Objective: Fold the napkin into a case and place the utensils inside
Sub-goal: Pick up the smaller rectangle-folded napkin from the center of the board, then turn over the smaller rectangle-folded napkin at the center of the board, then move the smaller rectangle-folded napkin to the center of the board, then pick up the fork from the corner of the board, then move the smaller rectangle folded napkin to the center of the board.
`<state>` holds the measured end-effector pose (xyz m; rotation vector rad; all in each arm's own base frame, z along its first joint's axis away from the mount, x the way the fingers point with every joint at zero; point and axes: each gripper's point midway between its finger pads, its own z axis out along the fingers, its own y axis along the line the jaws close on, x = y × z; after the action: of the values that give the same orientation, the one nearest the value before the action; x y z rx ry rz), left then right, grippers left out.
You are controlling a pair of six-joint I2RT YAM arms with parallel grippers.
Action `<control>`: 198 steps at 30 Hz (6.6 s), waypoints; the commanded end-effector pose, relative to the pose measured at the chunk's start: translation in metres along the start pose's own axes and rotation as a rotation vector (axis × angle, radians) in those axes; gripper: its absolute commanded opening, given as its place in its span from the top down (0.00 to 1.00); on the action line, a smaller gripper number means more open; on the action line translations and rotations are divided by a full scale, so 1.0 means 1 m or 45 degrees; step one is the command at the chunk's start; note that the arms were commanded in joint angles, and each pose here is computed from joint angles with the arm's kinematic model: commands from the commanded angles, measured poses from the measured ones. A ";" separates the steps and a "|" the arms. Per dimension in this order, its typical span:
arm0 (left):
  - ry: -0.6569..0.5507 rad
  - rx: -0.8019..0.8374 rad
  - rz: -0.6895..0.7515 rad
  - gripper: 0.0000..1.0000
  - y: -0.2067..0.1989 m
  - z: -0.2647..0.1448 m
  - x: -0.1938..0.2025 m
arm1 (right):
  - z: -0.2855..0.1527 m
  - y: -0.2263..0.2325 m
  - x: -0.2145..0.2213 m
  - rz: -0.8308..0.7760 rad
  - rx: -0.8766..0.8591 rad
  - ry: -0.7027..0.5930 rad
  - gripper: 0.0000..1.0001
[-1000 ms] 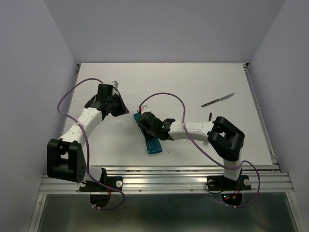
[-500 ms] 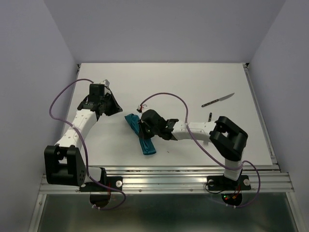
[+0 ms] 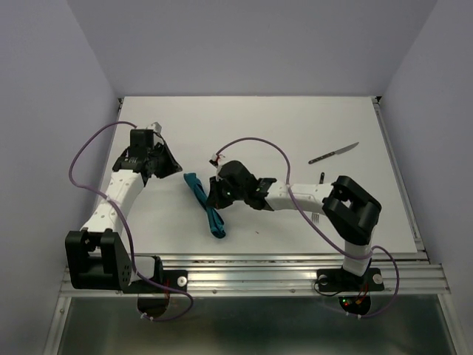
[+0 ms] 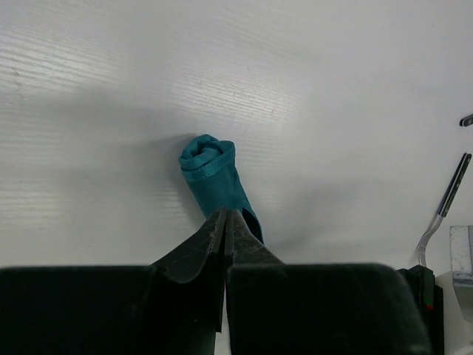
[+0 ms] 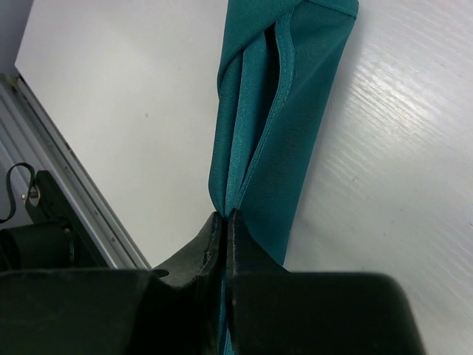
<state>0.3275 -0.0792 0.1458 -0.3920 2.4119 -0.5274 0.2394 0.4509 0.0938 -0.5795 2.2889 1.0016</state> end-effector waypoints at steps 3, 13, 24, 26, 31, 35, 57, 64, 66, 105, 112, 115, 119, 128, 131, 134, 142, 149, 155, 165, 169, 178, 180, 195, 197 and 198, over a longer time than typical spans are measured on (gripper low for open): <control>-0.090 0.022 0.040 0.88 -0.007 -0.019 -0.019 | 0.005 0.033 -0.031 -0.009 -0.164 -0.083 0.99; -0.091 0.012 0.038 0.88 -0.006 -0.021 -0.019 | -0.001 0.023 -0.036 0.099 -0.301 -0.098 0.99; -0.070 0.038 0.017 0.88 -0.009 -0.020 -0.015 | -0.011 0.001 -0.029 0.162 -0.401 -0.047 0.99; -0.076 0.038 0.017 0.88 -0.010 -0.021 -0.016 | -0.015 -0.009 -0.028 0.182 -0.416 -0.038 0.99; -0.079 0.038 0.017 0.88 -0.010 -0.022 -0.017 | -0.024 -0.026 -0.027 0.212 -0.453 -0.035 0.99; -0.075 0.036 0.016 0.88 -0.009 -0.021 -0.016 | -0.030 -0.040 -0.023 0.241 -0.481 -0.027 0.99; 0.018 0.080 0.016 0.87 -0.013 -0.004 0.001 | -0.039 -0.114 -0.009 0.369 -0.462 0.005 0.84; 0.139 0.192 0.062 0.87 -0.040 0.018 0.022 | -0.056 -0.145 -0.017 0.316 -0.234 -0.035 0.44; 0.159 0.202 0.078 0.87 -0.048 0.024 0.027 | -0.060 -0.149 -0.024 0.293 -0.172 -0.062 0.38; 0.255 -0.064 0.065 1.00 -0.038 0.126 0.045 | -0.082 -0.153 0.079 0.251 0.686 0.048 0.99; 0.215 -0.108 0.072 1.00 -0.027 0.110 0.038 | -0.096 -0.180 0.058 0.099 0.789 0.013 0.99; 0.199 -0.096 0.052 1.00 -0.029 0.113 0.036 | -0.097 -0.197 0.036 0.055 0.852 -0.024 0.99; 0.193 -0.068 0.033 1.00 -0.038 0.120 0.028 | -0.086 -0.200 0.010 0.025 0.841 -0.056 0.99; 0.103 -0.076 0.060 1.00 -0.052 0.106 -0.003 | -0.128 -0.160 -0.051 0.058 0.785 -0.277 0.47; 0.090 -0.070 0.070 1.00 -0.057 0.099 -0.011 | -0.160 -0.172 -0.059 0.145 0.885 -0.331 0.35; 0.092 -0.068 0.093 1.00 -0.059 0.096 -0.014 | -0.188 -0.199 -0.049 0.304 0.976 -0.325 0.31; 0.091 -0.051 0.136 0.98 -0.066 0.086 -0.021 | -0.248 -0.247 0.002 0.636 1.122 -0.308 0.28; 0.084 -0.069 0.147 0.87 -0.067 0.082 -0.030 | -0.254 -0.279 0.052 0.747 1.211 -0.161 0.28; 0.077 -0.118 0.156 0.75 -0.059 0.089 -0.040 | -0.255 -0.303 0.060 0.759 1.275 -0.139 0.32; 0.121 -0.083 0.192 0.74 -0.079 0.101 -0.040 | -0.237 -0.334 0.059 0.712 1.278 -0.055 0.51; 0.164 -0.051 0.227 0.74 -0.096 0.106 -0.025 | -0.233 -0.334 0.053 0.703 1.251 -0.048 0.82; 0.269 0.124 0.342 0.75 -0.166 0.131 0.025 | -0.260 -0.309 0.026 0.602 1.214 -0.096 0.98; 0.296 0.163 0.362 0.75 -0.180 0.141 0.035 | -0.270 -0.299 0.020 0.575 1.197 -0.114 0.99; 0.514 0.221 0.459 0.76 -0.205 0.170 0.130 | -0.296 -0.255 0.006 0.519 1.063 -0.160 0.99; 0.545 0.213 0.467 0.78 -0.201 0.170 0.141 | -0.294 -0.251 0.004 0.507 1.034 -0.152 0.99; 0.572 0.196 0.478 0.78 -0.194 0.169 0.153 | -0.294 -0.250 0.003 0.501 1.021 -0.151 0.99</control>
<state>0.3663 -0.3551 0.0496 0.2484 2.7098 -0.6782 0.2784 0.0595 0.1002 0.3238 2.5194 0.1088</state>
